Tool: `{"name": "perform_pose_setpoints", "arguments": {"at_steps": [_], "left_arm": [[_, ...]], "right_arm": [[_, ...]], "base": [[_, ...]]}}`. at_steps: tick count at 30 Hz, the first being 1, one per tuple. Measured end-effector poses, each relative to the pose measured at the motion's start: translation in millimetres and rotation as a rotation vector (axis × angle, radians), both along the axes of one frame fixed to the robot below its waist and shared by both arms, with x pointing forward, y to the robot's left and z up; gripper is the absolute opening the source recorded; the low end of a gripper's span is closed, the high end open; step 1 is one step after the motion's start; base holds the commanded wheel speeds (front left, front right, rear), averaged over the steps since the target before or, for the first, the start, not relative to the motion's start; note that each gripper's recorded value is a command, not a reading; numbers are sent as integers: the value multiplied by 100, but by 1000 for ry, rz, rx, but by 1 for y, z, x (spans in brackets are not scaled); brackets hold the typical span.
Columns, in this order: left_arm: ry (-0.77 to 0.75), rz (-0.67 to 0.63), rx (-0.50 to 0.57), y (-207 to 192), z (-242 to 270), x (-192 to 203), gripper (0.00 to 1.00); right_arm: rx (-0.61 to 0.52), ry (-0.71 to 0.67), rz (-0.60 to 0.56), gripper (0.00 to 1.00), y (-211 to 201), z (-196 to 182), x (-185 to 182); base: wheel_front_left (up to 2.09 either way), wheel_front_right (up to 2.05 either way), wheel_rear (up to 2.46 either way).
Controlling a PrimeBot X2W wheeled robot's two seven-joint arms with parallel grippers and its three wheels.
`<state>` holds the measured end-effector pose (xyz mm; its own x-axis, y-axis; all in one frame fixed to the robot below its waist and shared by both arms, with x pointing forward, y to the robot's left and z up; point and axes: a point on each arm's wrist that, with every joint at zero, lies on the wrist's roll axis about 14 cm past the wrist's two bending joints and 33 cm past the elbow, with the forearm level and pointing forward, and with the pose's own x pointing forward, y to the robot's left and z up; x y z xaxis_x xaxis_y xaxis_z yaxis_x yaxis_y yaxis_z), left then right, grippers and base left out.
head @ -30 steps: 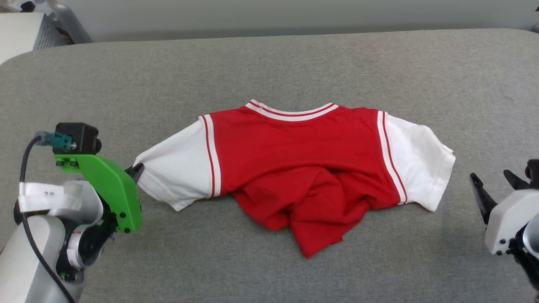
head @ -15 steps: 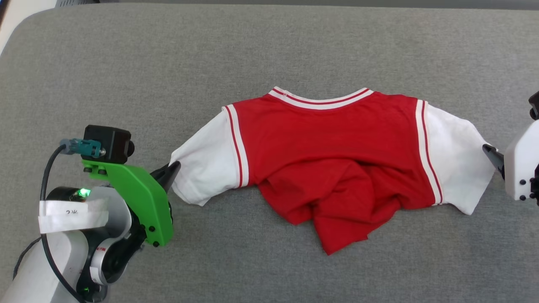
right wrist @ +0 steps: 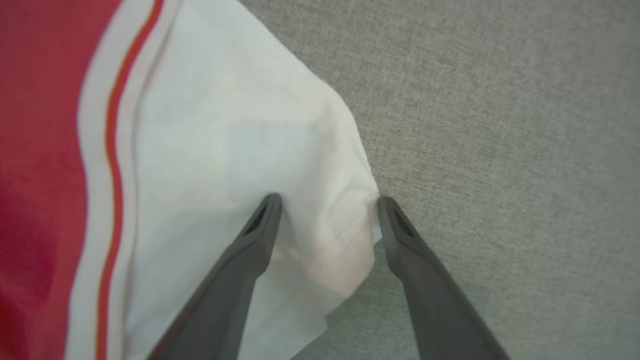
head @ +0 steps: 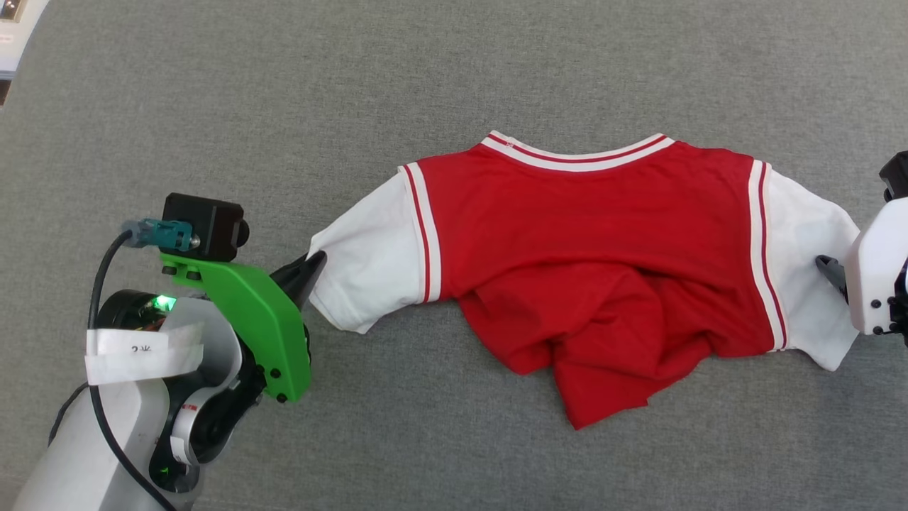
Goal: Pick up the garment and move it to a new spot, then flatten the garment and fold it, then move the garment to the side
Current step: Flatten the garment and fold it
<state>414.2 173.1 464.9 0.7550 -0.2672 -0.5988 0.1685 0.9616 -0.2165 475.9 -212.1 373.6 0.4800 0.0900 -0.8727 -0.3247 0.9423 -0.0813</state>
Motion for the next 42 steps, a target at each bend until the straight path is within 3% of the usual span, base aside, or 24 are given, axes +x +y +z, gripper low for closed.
{"name": "perform_pose_setpoints", "arguments": {"at_steps": [2, 3, 4, 5, 18, 23, 24, 30, 42], "left_arm": [[5, 2, 0, 0, -1, -1, 0], [5, 1, 0, 0, -2, -1, 0], [3, 4, 0, 1, -2, -2, 0], [-4, 9, -1, 2, -1, -1, 0], [-165, 64, 10, 17, 33, 6, 0], [-291, 65, 7, 18, 63, 9, 0], [-367, 76, 9, 21, 83, 9, 0], [-544, 92, 5, 23, 131, 7, 0], [-921, 108, 2, 26, 236, -2, 0]], "right_arm": [[-8, 14, 4, 100, -2, -3, -2], [-6, 20, 2, 59, -3, -5, -3], [-2, 19, 1, 38, -3, -6, -4], [3, 13, 1, 0, -2, -5, -4], [61, -249, -11, 0, -13, 42, 7], [76, -409, -26, 0, -26, 87, 11], [87, -493, -27, 0, -30, 114, 10], [104, -712, -33, 0, -44, 184, 6], [156, -1098, -44, 0, -56, 308, -24]], "base": [[0, 0, 0], [0, 0, 0], [0, 0, 0], [0, 0, 0], [0, 0, 0], [0, 0, 0], [0, 0, 0], [0, 0, 0], [0, 0, 0]]}}
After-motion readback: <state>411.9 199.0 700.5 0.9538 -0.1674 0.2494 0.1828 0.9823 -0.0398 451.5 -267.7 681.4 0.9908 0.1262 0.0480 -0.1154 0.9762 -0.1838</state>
